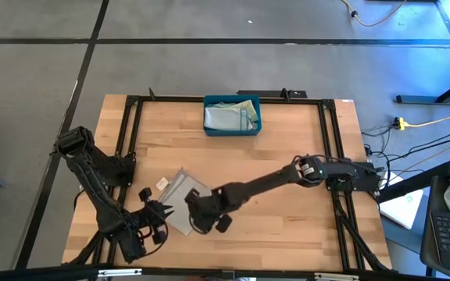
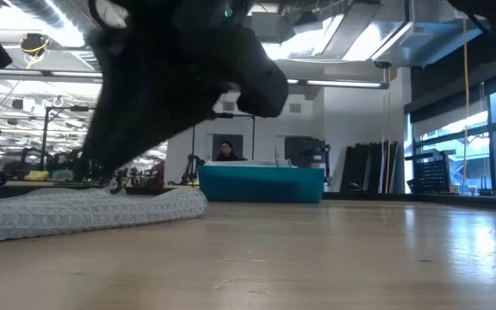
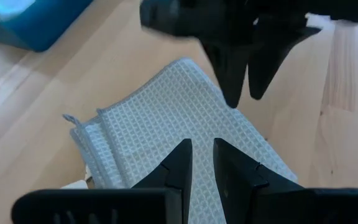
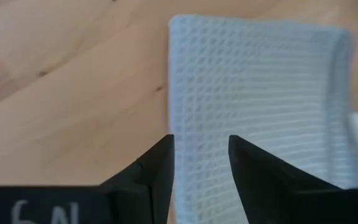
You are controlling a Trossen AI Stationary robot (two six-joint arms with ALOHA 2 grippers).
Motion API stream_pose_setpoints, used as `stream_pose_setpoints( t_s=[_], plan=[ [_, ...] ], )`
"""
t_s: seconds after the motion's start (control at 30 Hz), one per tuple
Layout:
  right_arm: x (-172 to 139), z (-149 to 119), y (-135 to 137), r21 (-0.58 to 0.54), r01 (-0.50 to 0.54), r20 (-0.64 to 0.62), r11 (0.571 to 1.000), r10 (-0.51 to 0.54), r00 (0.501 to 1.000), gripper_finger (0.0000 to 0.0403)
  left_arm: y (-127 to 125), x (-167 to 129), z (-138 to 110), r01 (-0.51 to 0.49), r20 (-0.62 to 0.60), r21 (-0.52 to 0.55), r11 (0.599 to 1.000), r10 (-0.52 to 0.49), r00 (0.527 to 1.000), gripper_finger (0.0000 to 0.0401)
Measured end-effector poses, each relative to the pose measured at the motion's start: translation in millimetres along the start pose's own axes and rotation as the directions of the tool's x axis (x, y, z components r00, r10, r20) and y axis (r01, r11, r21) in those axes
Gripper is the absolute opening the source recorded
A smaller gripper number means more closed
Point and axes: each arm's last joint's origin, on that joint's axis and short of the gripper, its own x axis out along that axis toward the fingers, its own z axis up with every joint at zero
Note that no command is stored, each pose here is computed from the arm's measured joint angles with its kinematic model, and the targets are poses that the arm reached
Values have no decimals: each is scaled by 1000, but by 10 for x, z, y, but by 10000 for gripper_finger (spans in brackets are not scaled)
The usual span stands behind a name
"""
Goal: Fold microfiber towels
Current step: Put the folded gray towel into the blue bin
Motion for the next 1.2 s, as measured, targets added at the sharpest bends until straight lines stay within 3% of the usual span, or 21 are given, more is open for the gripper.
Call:
stream_pose_setpoints(
  t_s=[0.17, 0.27, 0.43, 0.67, 1.2],
  plan=[
    [97, 118, 191, -80, 82, -67, 993, -87, 994, 154, 0, 0, -11, 5, -35, 9, 1000, -5, 999, 57],
    [176, 136, 257, -78, 80, -68, 994, -86, 994, 154, -1, 0, -12, 7, -37, 29, 1000, -6, 999, 57],
    [307, 77, 240, -61, 174, -135, 983, -181, 974, 154, 0, 0, -12, 6, -37, 30, 1000, -5, 999, 57],
    [321, -40, 185, -10, 81, -138, 997, -81, 987, 154, -5, -11, -22, 13, -40, 31, 999, -12, 999, 57],
    [423, -150, 114, 18, 46, -127, 999, -43, 991, 154, -66, 8, 1, 44, -3, -54, 998, -44, 999, 57]
  ],
)
